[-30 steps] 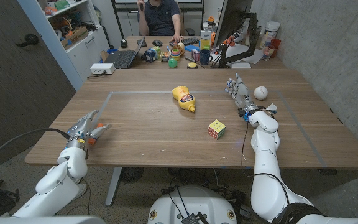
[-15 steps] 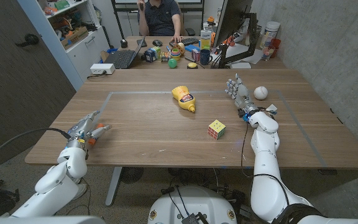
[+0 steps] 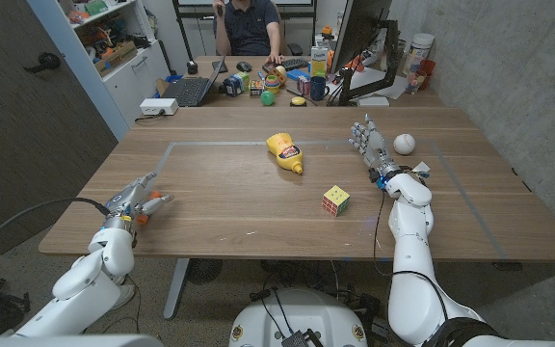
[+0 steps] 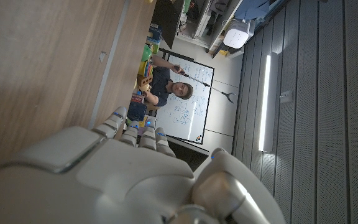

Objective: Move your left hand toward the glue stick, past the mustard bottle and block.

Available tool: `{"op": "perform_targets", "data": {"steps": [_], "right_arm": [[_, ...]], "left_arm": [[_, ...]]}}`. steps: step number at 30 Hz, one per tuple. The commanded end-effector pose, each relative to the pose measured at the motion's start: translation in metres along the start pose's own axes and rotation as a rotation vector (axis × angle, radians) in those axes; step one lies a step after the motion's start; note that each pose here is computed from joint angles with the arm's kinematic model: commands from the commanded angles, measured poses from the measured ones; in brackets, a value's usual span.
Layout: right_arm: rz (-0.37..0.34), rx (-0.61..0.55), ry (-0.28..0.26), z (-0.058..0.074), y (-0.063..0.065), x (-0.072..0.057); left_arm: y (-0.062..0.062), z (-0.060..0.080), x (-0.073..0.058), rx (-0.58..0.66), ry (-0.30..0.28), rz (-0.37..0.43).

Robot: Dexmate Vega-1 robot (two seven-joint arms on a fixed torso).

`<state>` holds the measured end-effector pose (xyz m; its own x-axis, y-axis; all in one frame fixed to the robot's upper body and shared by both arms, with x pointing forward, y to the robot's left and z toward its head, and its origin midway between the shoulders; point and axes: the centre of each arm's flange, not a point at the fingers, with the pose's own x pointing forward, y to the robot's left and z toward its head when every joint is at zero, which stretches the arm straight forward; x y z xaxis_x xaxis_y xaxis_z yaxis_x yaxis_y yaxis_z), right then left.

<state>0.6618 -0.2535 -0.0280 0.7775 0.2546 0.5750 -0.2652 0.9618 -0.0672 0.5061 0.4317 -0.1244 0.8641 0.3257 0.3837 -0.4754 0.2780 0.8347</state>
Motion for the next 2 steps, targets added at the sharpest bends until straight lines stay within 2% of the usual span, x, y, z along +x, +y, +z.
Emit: {"op": "perform_targets", "data": {"steps": [1,2], "right_arm": [[0.001,-0.003,0.001,0.0003,0.0032,0.0009],[-0.001,-0.003,0.001,0.0003,0.0034,0.0011]], "left_arm": [[0.001,-0.0014,0.0026,0.006,-0.006,-0.008],[0.0009,-0.0014,0.003,0.007,-0.007,-0.01]]}}
